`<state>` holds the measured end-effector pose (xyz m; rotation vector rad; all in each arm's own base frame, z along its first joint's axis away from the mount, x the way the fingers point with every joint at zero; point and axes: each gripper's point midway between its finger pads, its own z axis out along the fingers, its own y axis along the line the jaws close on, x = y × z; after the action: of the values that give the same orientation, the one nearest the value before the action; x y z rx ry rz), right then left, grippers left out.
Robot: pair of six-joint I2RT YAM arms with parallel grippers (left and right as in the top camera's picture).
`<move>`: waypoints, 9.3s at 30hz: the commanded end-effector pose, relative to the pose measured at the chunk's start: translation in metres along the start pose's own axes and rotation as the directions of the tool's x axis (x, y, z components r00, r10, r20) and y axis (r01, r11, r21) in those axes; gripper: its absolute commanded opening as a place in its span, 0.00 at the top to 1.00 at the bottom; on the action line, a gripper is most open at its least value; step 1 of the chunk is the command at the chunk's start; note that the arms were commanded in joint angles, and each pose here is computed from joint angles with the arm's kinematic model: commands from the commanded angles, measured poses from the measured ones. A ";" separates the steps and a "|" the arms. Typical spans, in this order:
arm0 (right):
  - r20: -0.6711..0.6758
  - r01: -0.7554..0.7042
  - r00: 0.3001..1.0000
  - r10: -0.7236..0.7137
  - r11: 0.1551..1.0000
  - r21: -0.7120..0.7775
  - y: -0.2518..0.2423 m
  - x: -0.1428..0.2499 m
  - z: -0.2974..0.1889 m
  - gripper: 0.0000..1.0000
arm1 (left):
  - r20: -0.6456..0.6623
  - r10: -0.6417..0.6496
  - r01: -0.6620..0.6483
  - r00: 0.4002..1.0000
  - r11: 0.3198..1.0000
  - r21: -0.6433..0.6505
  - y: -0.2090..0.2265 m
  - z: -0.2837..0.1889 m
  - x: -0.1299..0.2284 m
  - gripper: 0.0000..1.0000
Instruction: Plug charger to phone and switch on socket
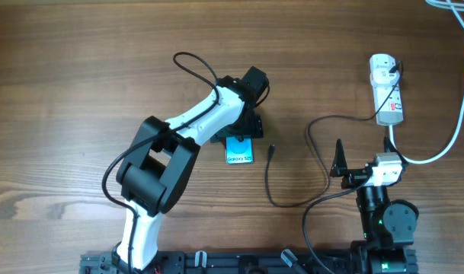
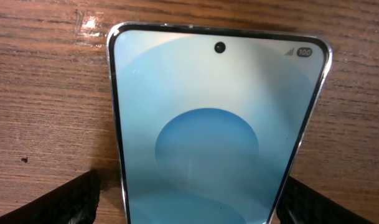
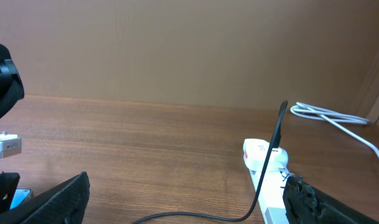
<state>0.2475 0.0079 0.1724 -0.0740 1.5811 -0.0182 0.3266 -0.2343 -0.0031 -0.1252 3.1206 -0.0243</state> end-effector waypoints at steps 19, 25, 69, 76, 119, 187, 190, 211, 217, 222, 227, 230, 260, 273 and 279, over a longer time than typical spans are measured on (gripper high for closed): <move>0.007 0.018 1.000 -0.018 1.000 -0.007 0.001 -0.001 0.000 0.00 | -0.098 -0.008 0.008 0.995 1.000 0.003 -0.002 0.023 0.019 0.23; 0.007 0.018 1.000 -0.018 1.000 -0.007 0.001 -0.001 0.000 0.00 | -0.103 -0.010 0.012 0.995 1.000 0.018 -0.004 0.020 0.018 0.22; 0.007 0.018 1.000 -0.018 1.000 -0.007 0.001 -0.001 0.000 0.00 | -0.464 0.207 0.402 0.861 0.280 0.872 -0.040 -0.231 -0.011 0.24; 0.007 0.018 1.000 -0.018 1.000 -0.007 0.001 -0.001 0.000 0.00 | -0.466 0.256 0.439 0.847 0.158 0.885 -0.027 -0.255 -0.019 0.26; 0.007 0.018 1.000 -0.018 1.000 -0.007 0.001 -0.001 0.000 0.00 | -0.644 0.135 0.632 0.753 0.122 0.765 0.016 -0.259 -0.051 0.32; -0.451 -0.537 0.842 0.296 0.382 -0.752 0.138 -0.211 -0.042 0.04 | -0.642 0.135 0.630 0.755 0.121 0.767 0.016 -0.262 -0.049 0.33; -0.479 -0.565 0.825 0.298 0.443 -0.696 0.136 -0.216 -0.029 0.03 | -0.642 0.135 0.630 0.755 0.122 0.767 0.016 -0.262 -0.049 0.33; -0.672 -0.243 0.740 -0.008 0.929 -0.279 0.239 -0.175 0.060 0.01 | -0.642 0.135 0.630 0.755 0.122 0.767 0.016 -0.262 -0.049 0.33; -0.700 -0.239 0.714 -0.005 0.938 -0.251 0.256 -0.152 0.077 0.01 | -0.642 0.135 0.630 0.755 0.122 0.767 0.016 -0.262 -0.049 0.33; -0.700 -0.237 0.715 -0.007 0.939 -0.251 0.272 -0.138 0.094 0.00 | -0.642 0.135 0.630 0.755 0.122 0.767 0.016 -0.262 -0.049 0.34; -0.709 -0.217 0.705 0.005 0.953 -0.209 0.270 -0.126 0.101 0.16 | -0.642 0.135 0.630 0.755 0.122 0.767 0.016 -0.262 -0.049 0.34; -0.712 -0.252 0.699 0.068 0.955 -0.157 0.268 -0.128 0.103 0.19 | -0.641 0.135 0.630 0.755 0.122 0.767 0.016 -0.262 -0.049 0.34; -0.676 -0.277 0.722 0.144 0.957 -0.092 0.264 -0.132 0.114 0.58 | -0.642 0.135 0.631 0.755 0.122 0.766 0.016 -0.262 -0.049 0.33; -0.684 -0.269 0.717 0.138 0.959 -0.090 0.265 -0.127 0.114 0.57 | -0.643 0.135 0.631 0.754 0.122 0.766 0.016 -0.262 -0.049 0.33; -0.692 -0.259 0.710 0.128 0.962 -0.087 0.266 -0.122 0.114 0.66 | -0.643 0.135 0.631 0.754 0.122 0.766 0.016 -0.262 -0.049 0.33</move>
<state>0.3478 0.2841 0.2817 -0.0510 2.3300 0.3266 0.3733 -0.2114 0.2296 -0.8790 2.6513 -2.4342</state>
